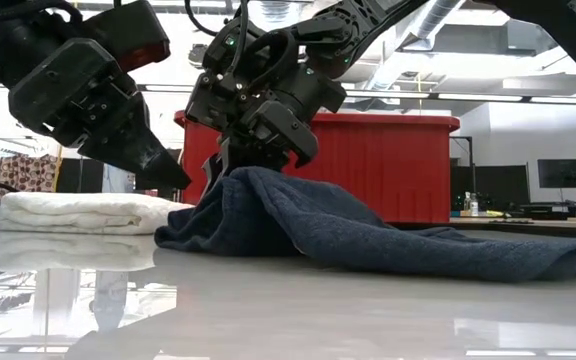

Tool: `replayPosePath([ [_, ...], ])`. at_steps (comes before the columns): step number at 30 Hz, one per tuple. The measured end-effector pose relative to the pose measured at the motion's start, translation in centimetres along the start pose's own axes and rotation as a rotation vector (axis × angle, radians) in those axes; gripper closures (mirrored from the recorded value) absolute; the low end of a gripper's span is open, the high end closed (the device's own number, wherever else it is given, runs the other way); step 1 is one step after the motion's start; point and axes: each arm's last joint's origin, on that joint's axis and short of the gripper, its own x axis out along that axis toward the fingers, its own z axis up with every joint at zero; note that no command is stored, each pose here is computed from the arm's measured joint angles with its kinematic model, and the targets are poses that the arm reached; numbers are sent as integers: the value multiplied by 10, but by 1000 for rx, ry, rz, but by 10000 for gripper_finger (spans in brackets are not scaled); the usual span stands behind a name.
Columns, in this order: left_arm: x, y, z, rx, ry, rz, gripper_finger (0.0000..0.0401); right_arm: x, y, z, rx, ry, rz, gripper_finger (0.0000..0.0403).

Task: Fold Laundry from Bin
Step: Fold the black shorts

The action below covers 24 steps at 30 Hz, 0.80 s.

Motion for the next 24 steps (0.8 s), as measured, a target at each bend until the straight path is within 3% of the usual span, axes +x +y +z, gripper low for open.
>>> replayPosePath([
  [12, 3, 2, 2, -12, -2, 0, 401, -5, -1, 8, 6, 7, -1, 182],
  [24, 3, 4, -3, -24, -7, -26, 401, -9, -2, 17, -10, -19, -10, 176],
])
